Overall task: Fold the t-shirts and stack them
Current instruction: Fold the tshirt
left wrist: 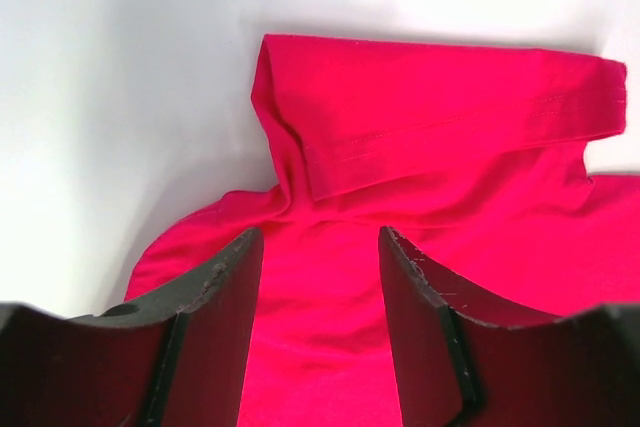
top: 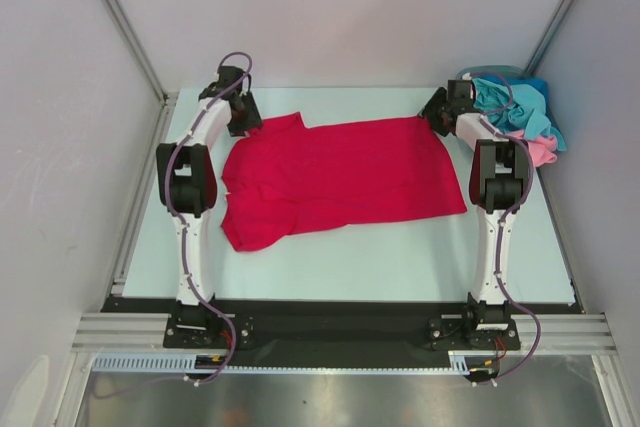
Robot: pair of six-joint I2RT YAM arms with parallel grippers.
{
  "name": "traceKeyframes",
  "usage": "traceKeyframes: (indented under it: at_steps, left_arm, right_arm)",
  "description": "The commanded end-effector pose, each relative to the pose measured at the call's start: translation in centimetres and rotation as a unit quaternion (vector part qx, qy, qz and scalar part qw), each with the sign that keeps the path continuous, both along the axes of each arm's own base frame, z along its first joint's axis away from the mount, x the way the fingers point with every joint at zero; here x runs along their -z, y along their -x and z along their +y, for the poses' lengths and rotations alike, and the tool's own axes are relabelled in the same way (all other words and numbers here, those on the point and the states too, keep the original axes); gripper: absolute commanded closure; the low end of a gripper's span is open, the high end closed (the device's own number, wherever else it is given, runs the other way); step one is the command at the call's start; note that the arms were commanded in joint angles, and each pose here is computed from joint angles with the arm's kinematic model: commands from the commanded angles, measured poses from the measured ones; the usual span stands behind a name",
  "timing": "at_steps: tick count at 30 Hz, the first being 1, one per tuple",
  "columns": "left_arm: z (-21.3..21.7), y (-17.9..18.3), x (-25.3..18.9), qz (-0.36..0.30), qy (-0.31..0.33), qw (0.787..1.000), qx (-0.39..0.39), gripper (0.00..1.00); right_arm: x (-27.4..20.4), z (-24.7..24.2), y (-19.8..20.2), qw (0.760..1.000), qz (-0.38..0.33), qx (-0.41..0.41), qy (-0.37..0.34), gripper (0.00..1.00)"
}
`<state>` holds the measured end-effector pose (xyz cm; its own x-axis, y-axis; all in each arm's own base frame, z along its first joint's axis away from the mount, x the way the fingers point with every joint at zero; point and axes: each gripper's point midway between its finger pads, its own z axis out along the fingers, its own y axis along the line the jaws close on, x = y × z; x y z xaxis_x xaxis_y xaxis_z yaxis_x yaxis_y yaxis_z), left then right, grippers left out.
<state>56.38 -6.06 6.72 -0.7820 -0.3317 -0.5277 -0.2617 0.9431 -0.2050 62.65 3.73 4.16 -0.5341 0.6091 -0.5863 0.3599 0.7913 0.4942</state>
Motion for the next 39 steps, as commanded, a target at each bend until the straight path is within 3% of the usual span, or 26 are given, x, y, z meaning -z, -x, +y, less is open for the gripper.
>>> traceKeyframes:
  at_steps: [1,11,23,31,39]
  left_arm:
    - [0.0,-0.1,-4.0,-0.036,-0.001,0.999,0.002,0.45]
    - [0.7,0.1,-2.4,-0.021,-0.016,1.0,-0.008,0.45]
    - [2.2,-1.9,0.1,-0.01,-0.045,0.999,-0.008,0.44]
    - [2.3,-3.9,-0.4,-0.031,-0.022,0.999,0.019,0.41]
    - [0.8,-3.4,1.7,-0.012,0.006,0.999,0.043,0.42]
  right_arm:
    - [-0.4,1.7,-0.2,0.999,-0.02,-0.034,-0.031,0.37]
    - [0.0,0.4,0.6,1.0,0.0,-0.012,0.001,0.38]
    - [-0.1,1.3,2.0,0.999,-0.009,-0.019,-0.03,0.39]
    - [-0.6,1.9,2.9,0.998,-0.022,-0.025,-0.047,0.39]
    - [-1.6,2.4,2.8,0.997,-0.04,-0.029,-0.062,0.39]
